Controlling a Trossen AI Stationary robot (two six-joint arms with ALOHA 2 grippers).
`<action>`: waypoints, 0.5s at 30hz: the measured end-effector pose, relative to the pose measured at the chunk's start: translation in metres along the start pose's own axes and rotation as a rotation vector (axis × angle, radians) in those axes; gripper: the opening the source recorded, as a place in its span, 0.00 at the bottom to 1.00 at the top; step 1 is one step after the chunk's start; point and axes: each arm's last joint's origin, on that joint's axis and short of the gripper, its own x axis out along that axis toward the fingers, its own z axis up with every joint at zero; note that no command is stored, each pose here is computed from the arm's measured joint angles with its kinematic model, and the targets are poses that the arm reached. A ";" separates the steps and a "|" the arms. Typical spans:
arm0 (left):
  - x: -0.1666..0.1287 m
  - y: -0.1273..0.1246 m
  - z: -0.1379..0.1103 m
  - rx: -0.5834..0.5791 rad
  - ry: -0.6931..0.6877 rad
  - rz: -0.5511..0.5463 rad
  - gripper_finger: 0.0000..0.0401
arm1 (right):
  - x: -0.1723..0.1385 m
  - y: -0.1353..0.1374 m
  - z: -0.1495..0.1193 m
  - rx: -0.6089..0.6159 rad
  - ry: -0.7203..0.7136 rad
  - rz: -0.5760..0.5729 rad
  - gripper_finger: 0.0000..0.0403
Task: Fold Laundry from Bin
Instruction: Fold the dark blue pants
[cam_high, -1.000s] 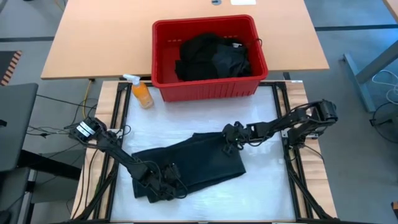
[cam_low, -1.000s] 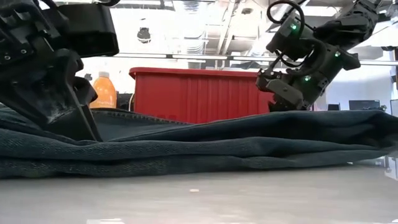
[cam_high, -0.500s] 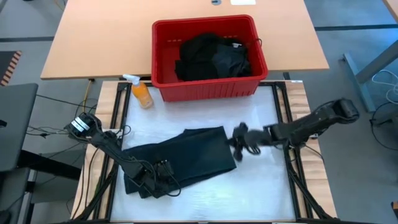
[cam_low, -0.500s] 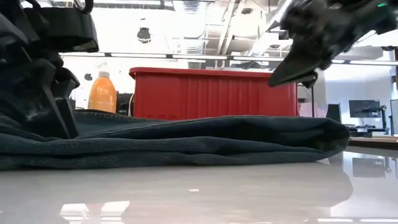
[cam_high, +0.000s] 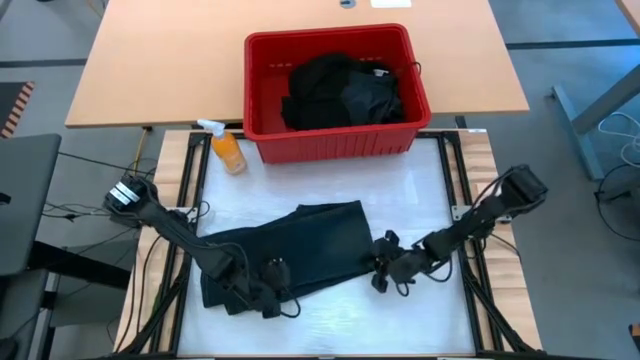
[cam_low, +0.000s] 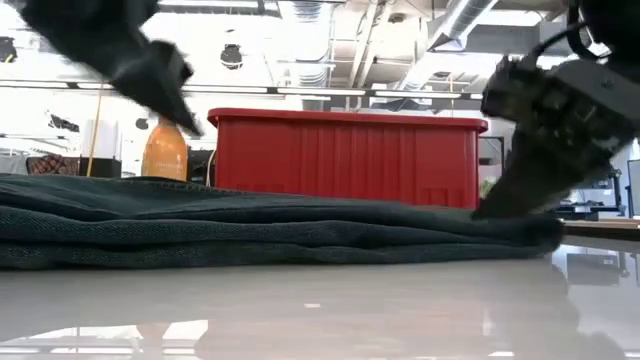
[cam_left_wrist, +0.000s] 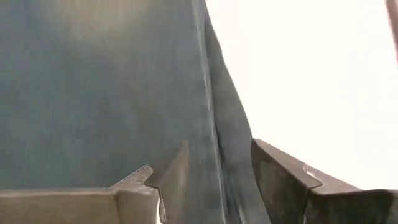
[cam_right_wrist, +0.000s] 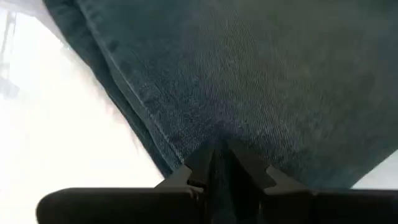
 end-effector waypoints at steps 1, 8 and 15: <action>-0.002 0.002 0.005 0.005 -0.051 0.044 0.41 | 0.002 0.001 -0.004 0.016 0.018 0.002 0.17; 0.029 0.040 0.019 -0.057 -0.080 0.243 0.41 | 0.002 0.010 -0.013 0.007 0.054 0.029 0.17; 0.075 0.070 0.004 -0.107 0.114 0.240 0.41 | -0.022 0.024 0.014 -0.081 0.015 0.136 0.17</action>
